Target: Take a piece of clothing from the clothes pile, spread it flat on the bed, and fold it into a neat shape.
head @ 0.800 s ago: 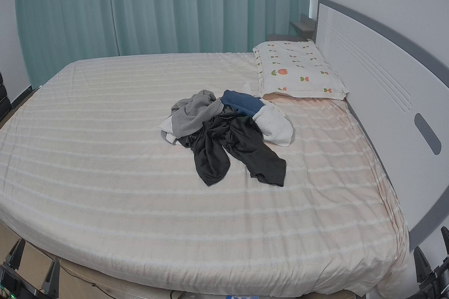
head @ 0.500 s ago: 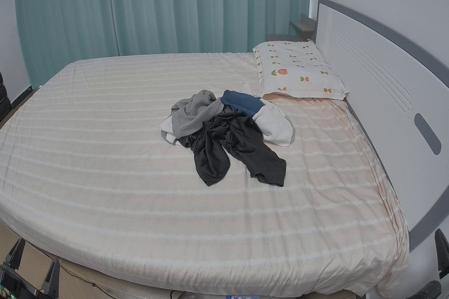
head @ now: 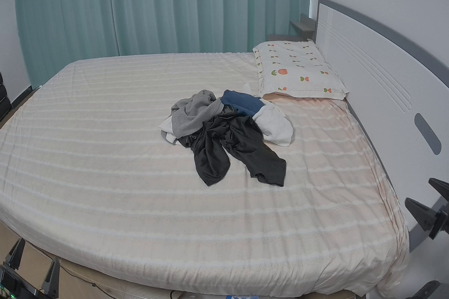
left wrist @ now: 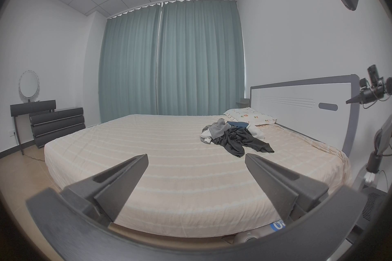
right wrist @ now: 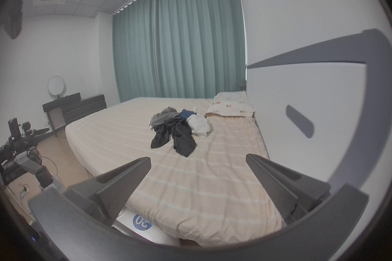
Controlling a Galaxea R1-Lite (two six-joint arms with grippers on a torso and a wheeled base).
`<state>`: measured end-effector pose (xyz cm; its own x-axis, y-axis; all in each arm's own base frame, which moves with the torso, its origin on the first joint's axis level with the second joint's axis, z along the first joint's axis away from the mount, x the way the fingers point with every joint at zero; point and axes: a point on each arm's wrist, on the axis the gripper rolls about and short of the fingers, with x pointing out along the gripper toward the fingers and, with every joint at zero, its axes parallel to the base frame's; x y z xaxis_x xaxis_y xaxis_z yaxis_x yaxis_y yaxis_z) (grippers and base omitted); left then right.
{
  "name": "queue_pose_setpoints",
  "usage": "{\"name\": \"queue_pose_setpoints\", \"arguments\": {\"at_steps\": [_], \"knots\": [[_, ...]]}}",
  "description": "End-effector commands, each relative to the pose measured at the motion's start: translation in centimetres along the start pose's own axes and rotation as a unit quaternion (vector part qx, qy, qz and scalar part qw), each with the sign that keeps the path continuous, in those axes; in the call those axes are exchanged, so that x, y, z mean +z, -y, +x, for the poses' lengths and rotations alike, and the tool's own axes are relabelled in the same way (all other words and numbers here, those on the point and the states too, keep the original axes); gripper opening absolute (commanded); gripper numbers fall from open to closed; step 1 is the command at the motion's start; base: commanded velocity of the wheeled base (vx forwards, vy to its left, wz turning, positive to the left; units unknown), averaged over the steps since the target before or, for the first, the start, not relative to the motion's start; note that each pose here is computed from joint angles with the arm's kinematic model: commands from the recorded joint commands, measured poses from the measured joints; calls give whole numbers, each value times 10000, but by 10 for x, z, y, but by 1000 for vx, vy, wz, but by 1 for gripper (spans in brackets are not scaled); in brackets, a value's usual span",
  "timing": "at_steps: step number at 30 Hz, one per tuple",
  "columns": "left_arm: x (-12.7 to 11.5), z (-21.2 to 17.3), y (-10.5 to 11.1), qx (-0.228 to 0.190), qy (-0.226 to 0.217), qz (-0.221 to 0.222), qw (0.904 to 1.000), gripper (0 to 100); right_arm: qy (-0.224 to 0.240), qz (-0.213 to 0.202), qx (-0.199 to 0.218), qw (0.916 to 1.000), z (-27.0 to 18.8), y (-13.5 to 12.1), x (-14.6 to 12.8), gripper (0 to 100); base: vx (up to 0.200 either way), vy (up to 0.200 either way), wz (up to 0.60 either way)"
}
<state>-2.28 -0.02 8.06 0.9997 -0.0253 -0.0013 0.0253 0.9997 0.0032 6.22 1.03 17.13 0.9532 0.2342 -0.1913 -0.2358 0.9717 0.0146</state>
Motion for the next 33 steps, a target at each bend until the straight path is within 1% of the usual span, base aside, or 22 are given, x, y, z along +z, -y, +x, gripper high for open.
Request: {"name": "queue_pose_setpoints", "arguments": {"at_steps": [1,2,3,4,5,7,8,11,13,15,16,18,19,23,28,31,33], "knots": [[-5,1,0,-4,-40,6,10000,100,-1447,160,589,9876,186,-29,-11,100,0,0,0],[-5,1,0,-4,-40,6,10000,100,-1449,192,591,9875,191,-30,-11,100,0,0,0],[-5,1,0,-4,-40,14,10000,100,-1444,374,554,9873,223,-35,-15,100,0,0,0],[-5,1,0,-4,-40,14,10000,100,-1438,411,542,9873,231,-36,-15,100,0,0,0],[-5,1,0,-4,-40,14,10000,100,-1422,512,460,9874,255,-37,-16,100,0,0,0],[-5,1,0,-4,-40,6,10000,100,-1413,592,321,9877,279,-37,-18,100,0,0,0],[-5,1,0,-4,-40,14,10000,100,-1452,643,232,9870,294,-38,-23,100,0,0,0],[-5,1,0,-4,-40,6,10000,100,-1499,763,21,9857,316,-39,-34,100,0,0,0],[-5,1,0,-4,-40,14,10000,100,-1540,953,-236,9832,336,-40,-46,100,0,0,0],[-5,1,0,-4,-40,14,10000,100,-1580,1051,-314,9813,344,-40,-53,100,0,0,0],[-5,1,0,-4,-40,14,10000,100,-1606,1206,-382,9789,357,-40,-61,100,0,0,0],[-5,1,0,-4,-40,14,10000,100,-1619,1283,-440,9774,364,-37,-66,100,0,0,0],[-5,1,0,-4,-40,14,10000,100,-1627,1379,-522,9756,373,-33,-73,100,0,0,0],[-5,1,0,-4,-40,14,10000,100,-1570,1664,-673,9712,388,-34,-81,100,0,0,0],[-5,1,0,-4,-40,14,10000,100,-1474,1727,-829,9704,404,-35,-81,100,0,0,0],[-5,1,0,-4,-40,6,10000,100,-1603,1765,-801,9678,408,-42,-89,100,0,0,0],[-5,1,0,-4,-40,6,10000,100,-1637,1783,-720,9676,411,-53,-95,100,0,0,0]]}}
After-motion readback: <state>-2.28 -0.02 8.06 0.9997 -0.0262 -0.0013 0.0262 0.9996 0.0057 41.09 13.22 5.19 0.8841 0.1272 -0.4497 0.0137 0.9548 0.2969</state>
